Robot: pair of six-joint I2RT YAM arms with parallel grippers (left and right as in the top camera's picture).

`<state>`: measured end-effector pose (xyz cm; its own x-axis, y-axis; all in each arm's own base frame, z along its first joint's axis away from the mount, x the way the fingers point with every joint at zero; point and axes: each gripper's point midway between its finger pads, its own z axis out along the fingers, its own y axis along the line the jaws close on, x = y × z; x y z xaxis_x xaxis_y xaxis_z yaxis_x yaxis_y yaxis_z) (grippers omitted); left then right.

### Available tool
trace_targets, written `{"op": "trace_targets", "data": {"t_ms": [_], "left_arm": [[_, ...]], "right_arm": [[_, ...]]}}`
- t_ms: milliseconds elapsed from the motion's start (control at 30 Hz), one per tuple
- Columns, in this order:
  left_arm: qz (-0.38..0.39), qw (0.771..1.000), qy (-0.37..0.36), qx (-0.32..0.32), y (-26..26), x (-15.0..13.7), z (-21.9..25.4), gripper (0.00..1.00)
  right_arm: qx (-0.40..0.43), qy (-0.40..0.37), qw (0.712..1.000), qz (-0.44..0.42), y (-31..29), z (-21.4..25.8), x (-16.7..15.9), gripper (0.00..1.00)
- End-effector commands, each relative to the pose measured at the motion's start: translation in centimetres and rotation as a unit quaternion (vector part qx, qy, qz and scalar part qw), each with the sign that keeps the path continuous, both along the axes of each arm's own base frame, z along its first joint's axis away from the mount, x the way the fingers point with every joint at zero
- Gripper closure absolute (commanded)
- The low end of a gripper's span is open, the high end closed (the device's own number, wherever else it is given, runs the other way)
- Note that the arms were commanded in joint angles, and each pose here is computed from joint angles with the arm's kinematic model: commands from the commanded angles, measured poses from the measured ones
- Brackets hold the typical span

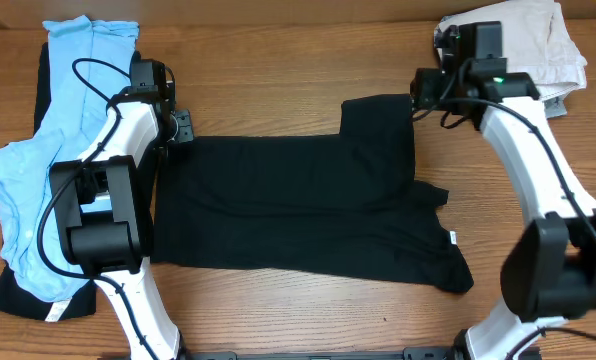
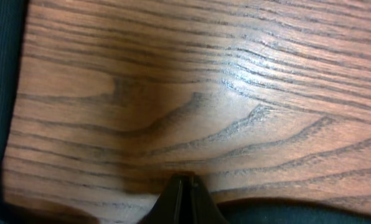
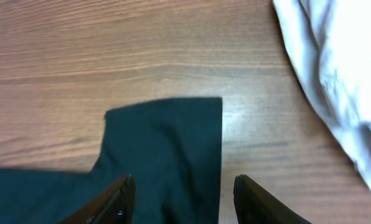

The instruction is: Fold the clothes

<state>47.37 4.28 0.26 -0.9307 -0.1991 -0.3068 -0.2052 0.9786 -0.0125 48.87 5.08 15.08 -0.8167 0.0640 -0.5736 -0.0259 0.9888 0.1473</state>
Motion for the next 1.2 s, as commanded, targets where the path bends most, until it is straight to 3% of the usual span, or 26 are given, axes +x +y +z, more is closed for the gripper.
{"op": "trace_targets", "data": {"t_ms": [0, 567, 1167], "left_arm": [[0.004, 0.999, 0.041, -0.005, -0.2, -1.5, -2.5, 0.96], [0.004, 0.998, 0.055, -0.006, -0.3, -2.2, -2.6, 0.96], [0.004, 0.998, 0.064, -0.007, -0.3, -2.6, -2.7, 0.96]], "right_arm": [[-0.039, -0.011, 0.999, -0.019, -0.3, -1.1, 1.6, 0.45], [-0.043, 0.026, 0.998, -0.030, -0.1, -10.9, 4.5, 0.45], [-0.040, 0.012, 0.999, -0.033, 0.1, -14.1, 6.1, 0.51]]}}
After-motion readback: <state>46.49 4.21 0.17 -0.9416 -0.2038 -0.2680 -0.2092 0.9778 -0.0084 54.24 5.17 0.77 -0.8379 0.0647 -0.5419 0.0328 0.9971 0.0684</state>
